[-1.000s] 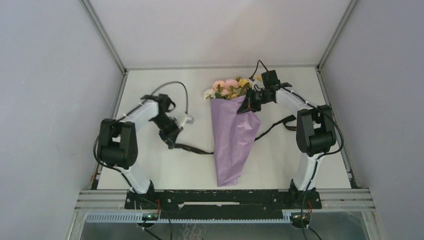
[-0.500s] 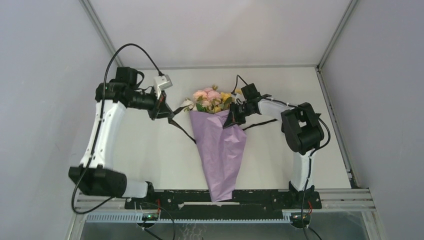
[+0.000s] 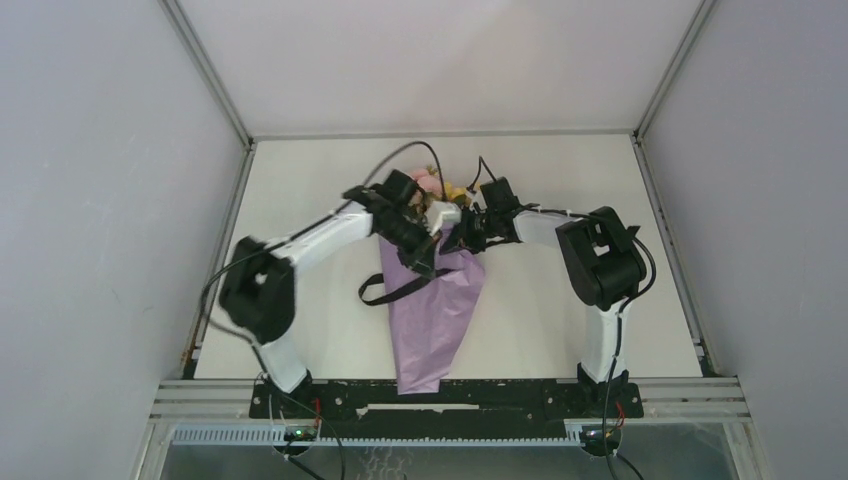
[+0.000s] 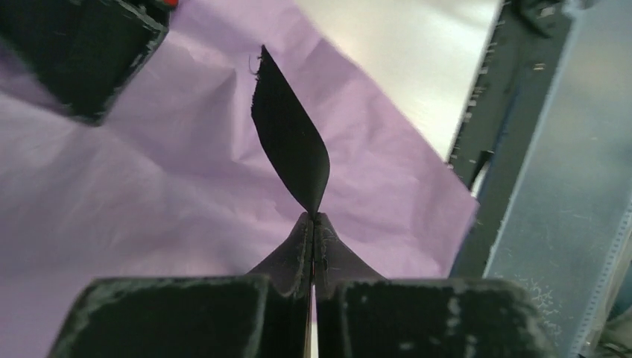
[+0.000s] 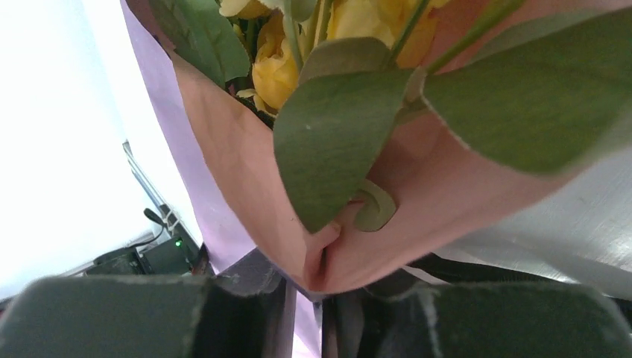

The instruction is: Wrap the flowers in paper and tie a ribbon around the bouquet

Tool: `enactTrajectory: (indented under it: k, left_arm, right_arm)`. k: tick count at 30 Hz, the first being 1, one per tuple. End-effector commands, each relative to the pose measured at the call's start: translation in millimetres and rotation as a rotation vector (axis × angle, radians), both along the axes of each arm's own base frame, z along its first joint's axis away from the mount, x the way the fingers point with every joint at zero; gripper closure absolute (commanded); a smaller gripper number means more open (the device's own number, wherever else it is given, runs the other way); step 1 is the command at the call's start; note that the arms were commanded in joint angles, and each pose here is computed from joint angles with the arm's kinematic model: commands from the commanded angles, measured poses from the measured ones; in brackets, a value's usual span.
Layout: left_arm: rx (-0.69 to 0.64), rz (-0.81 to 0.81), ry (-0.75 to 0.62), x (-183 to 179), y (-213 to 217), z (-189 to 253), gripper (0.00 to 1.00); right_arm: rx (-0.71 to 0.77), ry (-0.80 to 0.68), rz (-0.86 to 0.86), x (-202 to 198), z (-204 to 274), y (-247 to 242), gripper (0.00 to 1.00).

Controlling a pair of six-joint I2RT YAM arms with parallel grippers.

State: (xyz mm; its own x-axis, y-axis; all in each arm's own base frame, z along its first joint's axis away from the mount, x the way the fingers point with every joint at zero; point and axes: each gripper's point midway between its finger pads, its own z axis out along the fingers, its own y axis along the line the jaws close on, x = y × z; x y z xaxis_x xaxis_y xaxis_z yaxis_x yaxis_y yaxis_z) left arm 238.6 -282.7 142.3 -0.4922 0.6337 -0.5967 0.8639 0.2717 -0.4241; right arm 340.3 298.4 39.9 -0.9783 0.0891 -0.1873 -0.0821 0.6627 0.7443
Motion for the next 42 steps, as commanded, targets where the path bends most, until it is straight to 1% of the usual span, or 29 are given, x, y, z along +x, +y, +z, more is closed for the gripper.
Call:
enactTrajectory:
  k: [1, 4, 6, 8, 11, 13, 15, 17, 19, 26, 29, 33, 40, 41, 42]
  left_arm:
    - [0.145, 0.065, 0.067, 14, -24, -60, 1.0]
    - [0.231, 0.116, 0.125, 19, -24, -95, 1.0]
    - [0.272, 0.133, 0.153, 19, -22, -111, 1.0]
    - [0.301, 0.14, 0.175, 17, -18, -124, 1.0]
    - [0.315, 0.143, 0.194, 13, -16, -134, 1.0]
    - [0.311, 0.141, 0.205, 10, -16, -136, 1.0]
    - [0.302, 0.138, 0.207, 10, -17, -135, 1.0]
    - [0.29, 0.134, 0.207, 9, -19, -132, 1.0]
    - [0.279, 0.131, 0.2, 10, -20, -129, 1.0]
    - [0.266, 0.127, 0.188, 11, -21, -126, 1.0]
    - [0.261, 0.127, 0.184, 12, -22, -124, 1.0]
    - [0.256, 0.128, 0.172, 13, -23, -121, 1.0]
    - [0.244, 0.126, 0.164, 16, -26, -115, 1.0]
    - [0.244, 0.126, 0.163, 16, -26, -114, 1.0]
    - [0.242, 0.126, 0.16, 17, -26, -113, 1.0]
  right_arm:
    - [-0.012, -0.118, -0.022, 13, 28, -1, 0.67]
    - [-0.04, -0.156, -0.023, 12, 42, -9, 0.57]
    - [-0.076, -0.172, -0.049, 13, 51, -23, 0.51]
    - [-0.121, -0.181, -0.098, 17, 60, -44, 0.46]
    - [-0.211, -0.223, -0.179, 23, 80, -87, 0.42]
    - [-0.318, -0.221, -0.261, 23, 84, -129, 0.41]
    - [-0.496, -0.198, -0.362, 19, 77, -184, 0.4]
    - [-0.679, -0.13, -0.47, 8, 63, -242, 0.38]
    - [-0.756, -0.046, -0.52, -5, 51, -278, 0.38]
    - [-0.864, 0.126, -0.45, -35, 8, -302, 0.34]
    - [-0.871, 0.174, -0.432, -34, -12, -311, 0.34]
    - [-0.893, 0.188, -0.435, -29, -28, -327, 0.34]
    - [-0.941, 0.143, -0.355, -24, -35, -331, 0.4]
    - [-0.932, 0.135, -0.336, -23, -36, -328, 0.44]
    - [-0.916, 0.132, -0.311, -23, -38, -324, 0.55]
